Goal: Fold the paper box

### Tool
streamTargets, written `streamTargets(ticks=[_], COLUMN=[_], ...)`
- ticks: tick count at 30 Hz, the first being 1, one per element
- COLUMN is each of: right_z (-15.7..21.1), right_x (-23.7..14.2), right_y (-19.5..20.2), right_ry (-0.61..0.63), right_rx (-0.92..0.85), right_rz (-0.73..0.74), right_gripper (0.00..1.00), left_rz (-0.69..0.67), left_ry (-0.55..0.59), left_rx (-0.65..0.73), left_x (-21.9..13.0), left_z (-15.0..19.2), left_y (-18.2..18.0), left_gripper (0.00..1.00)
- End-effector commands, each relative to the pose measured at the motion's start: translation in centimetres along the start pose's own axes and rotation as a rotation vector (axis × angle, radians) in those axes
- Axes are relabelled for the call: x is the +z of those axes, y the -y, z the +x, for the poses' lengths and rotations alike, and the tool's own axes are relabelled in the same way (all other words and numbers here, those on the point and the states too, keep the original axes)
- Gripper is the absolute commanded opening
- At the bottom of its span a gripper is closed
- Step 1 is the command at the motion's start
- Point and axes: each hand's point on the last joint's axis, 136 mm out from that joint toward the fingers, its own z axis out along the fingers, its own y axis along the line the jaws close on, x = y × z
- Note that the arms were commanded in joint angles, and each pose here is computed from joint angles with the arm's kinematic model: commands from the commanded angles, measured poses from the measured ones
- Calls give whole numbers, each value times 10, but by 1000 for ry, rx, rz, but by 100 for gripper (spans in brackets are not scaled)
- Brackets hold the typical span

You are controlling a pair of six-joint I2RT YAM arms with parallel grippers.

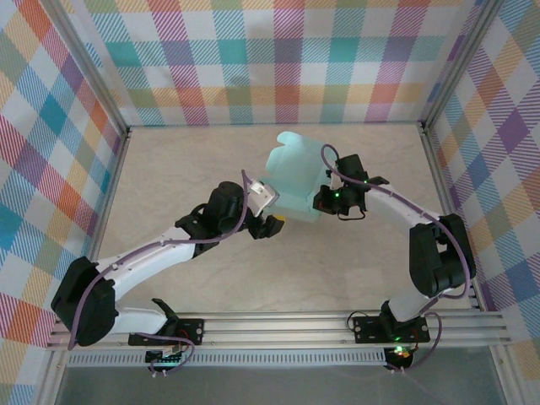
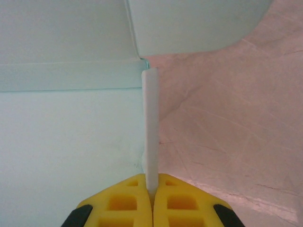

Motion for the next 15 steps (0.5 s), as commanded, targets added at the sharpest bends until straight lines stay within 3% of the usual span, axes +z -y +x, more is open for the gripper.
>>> streamTargets(ticks=[1, 9, 15], right_z=[-5, -4, 2], right_x=[-14, -17, -14], right_y=[-20, -27, -29], right_ry=[21, 6, -27], right_rx=[-17, -29, -39], right_rz=[-85, -111, -137], right_gripper=[0, 0, 0], left_rz=[-6, 83, 153], left_ry=[-4, -24, -58], left_rx=[60, 57, 78], left_x=[7, 18, 21], left_z=[-2, -5, -4], left_y=[-2, 10, 20], left_gripper=[66, 65, 50])
